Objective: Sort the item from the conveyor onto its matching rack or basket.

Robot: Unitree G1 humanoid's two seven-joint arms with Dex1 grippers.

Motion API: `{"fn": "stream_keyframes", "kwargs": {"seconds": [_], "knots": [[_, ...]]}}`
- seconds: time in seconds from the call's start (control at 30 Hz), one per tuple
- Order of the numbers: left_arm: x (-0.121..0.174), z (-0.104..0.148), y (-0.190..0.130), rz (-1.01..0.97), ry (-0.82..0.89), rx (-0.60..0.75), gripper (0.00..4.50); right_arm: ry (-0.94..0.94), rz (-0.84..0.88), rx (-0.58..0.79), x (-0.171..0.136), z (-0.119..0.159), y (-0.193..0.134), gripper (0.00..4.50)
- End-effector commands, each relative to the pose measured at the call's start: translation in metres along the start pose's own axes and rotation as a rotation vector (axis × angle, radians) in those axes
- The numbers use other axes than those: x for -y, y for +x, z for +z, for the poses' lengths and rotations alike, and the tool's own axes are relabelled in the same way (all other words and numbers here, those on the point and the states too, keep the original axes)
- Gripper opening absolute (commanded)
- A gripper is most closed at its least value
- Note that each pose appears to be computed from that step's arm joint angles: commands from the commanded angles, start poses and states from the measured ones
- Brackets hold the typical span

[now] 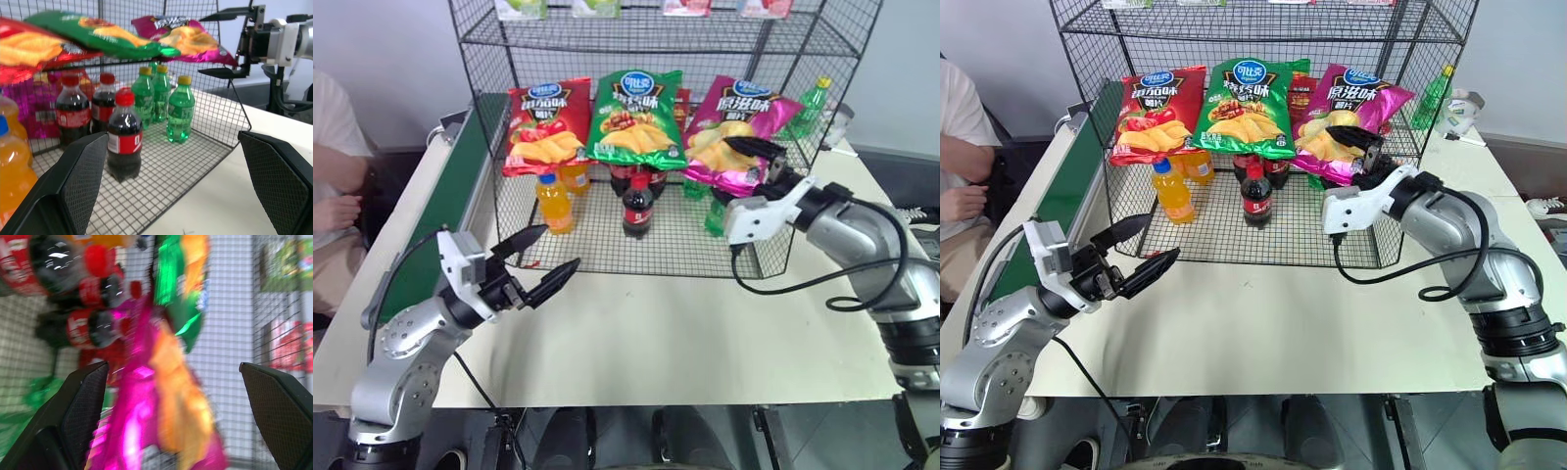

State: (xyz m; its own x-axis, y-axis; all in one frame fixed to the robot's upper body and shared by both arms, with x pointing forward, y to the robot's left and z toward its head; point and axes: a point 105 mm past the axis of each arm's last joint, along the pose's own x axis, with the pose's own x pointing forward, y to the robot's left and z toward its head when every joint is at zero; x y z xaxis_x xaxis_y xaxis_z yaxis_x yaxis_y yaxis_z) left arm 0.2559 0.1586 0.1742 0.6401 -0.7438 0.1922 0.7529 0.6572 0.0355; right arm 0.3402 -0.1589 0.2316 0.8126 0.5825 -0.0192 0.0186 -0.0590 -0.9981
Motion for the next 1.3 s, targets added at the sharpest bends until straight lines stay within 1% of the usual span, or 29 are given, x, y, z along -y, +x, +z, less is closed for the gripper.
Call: {"fn": "stream_keyframes", "kwargs": {"seconds": [0.03,0.13,0.2,0.33,0.37,0.4,0.6,0.67,0.73,0.83,0.9,1.0,1.1,1.3], "knots": [[0.000,0.007,-0.001,0.003,0.025,0.022,4.50,-0.046,-0.079,-0.014,0.019,-0.001,-0.003,4.45],[0.003,0.006,0.001,0.000,0.022,0.029,4.50,-0.067,-0.129,-0.074,0.033,-0.014,-0.005,3.64],[0.004,0.006,0.001,-0.001,0.022,0.029,4.50,-0.070,-0.132,-0.078,0.035,-0.015,-0.005,2.71],[0.004,0.005,0.001,-0.001,0.023,0.030,4.50,-0.073,-0.128,-0.086,0.033,-0.019,-0.005,0.70],[0.004,0.005,0.001,0.000,0.021,0.033,4.50,-0.078,-0.131,-0.091,0.035,-0.021,-0.005,0.12],[0.004,0.005,0.002,0.002,0.019,0.035,4.50,-0.080,-0.133,-0.095,0.036,-0.023,-0.005,0.05],[0.009,0.003,0.006,-0.010,0.010,0.040,4.50,-0.119,-0.138,-0.143,0.041,-0.045,-0.009,0.05],[0.009,0.003,0.007,-0.011,0.010,0.042,4.50,-0.125,-0.138,-0.104,0.040,-0.043,-0.009,0.05],[0.009,0.002,0.008,-0.012,0.010,0.044,4.50,-0.143,-0.124,-0.031,0.035,-0.036,-0.011,0.05],[0.009,0.002,0.009,-0.014,0.009,0.047,4.50,-0.144,-0.137,0.026,0.031,-0.035,-0.017,0.05],[0.009,0.002,0.010,-0.016,0.007,0.049,4.50,-0.152,-0.138,0.045,0.029,-0.039,-0.021,0.05],[0.010,0.002,0.012,-0.023,0.007,0.049,4.50,-0.157,-0.131,0.029,0.027,-0.051,-0.024,0.05],[0.010,0.003,0.013,-0.022,0.006,0.055,4.50,-0.174,-0.170,0.055,0.037,-0.054,-0.028,0.05],[0.014,0.003,0.015,-0.028,-0.005,0.060,4.50,-0.182,-0.189,0.102,0.043,-0.062,-0.029,0.05]]}}
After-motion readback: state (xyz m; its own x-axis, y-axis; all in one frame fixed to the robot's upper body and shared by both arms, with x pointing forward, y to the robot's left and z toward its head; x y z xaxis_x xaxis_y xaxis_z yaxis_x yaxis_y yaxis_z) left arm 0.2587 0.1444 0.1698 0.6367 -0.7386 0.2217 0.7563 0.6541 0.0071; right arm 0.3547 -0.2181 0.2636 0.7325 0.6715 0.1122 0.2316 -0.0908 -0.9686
